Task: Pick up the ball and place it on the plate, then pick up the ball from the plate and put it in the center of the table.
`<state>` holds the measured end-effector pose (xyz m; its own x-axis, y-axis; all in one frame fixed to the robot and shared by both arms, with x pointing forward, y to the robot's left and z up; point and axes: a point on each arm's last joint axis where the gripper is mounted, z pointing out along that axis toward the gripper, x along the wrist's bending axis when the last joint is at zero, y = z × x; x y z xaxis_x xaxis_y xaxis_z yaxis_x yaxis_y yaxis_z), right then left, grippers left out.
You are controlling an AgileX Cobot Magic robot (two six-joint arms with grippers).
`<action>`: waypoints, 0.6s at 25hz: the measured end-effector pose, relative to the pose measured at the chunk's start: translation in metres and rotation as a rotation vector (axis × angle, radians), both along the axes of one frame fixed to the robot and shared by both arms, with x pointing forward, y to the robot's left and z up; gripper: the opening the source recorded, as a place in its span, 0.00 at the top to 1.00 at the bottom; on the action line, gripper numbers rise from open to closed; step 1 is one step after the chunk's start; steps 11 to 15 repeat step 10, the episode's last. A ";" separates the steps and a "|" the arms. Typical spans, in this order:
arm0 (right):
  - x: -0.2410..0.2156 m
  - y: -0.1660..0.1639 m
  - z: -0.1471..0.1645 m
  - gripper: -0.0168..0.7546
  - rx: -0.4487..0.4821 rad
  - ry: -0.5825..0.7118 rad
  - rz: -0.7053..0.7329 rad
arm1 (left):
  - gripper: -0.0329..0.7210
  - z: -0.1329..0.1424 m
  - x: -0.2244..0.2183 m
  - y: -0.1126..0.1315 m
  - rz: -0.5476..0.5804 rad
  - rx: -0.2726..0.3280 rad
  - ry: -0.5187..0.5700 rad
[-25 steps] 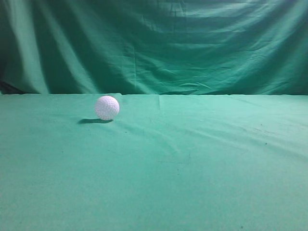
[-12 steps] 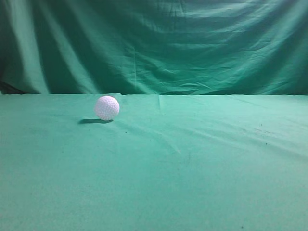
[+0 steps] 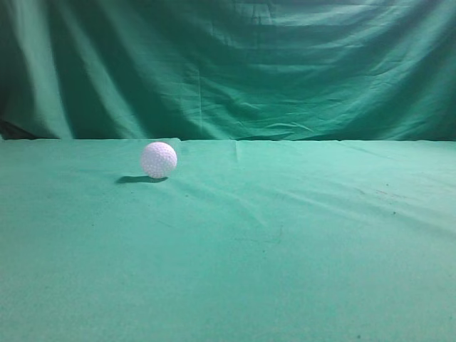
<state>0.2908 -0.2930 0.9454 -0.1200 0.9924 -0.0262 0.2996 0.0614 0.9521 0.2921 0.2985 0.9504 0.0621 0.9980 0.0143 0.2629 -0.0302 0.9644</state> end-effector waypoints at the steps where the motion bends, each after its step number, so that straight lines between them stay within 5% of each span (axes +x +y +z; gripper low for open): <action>1: 0.000 0.000 0.000 0.91 0.000 0.000 0.000 | 0.96 0.000 0.000 0.000 0.000 0.000 0.000; 15: 0.000 0.000 0.000 0.91 0.000 0.000 0.000 | 0.96 0.000 0.000 0.000 0.001 -0.002 0.000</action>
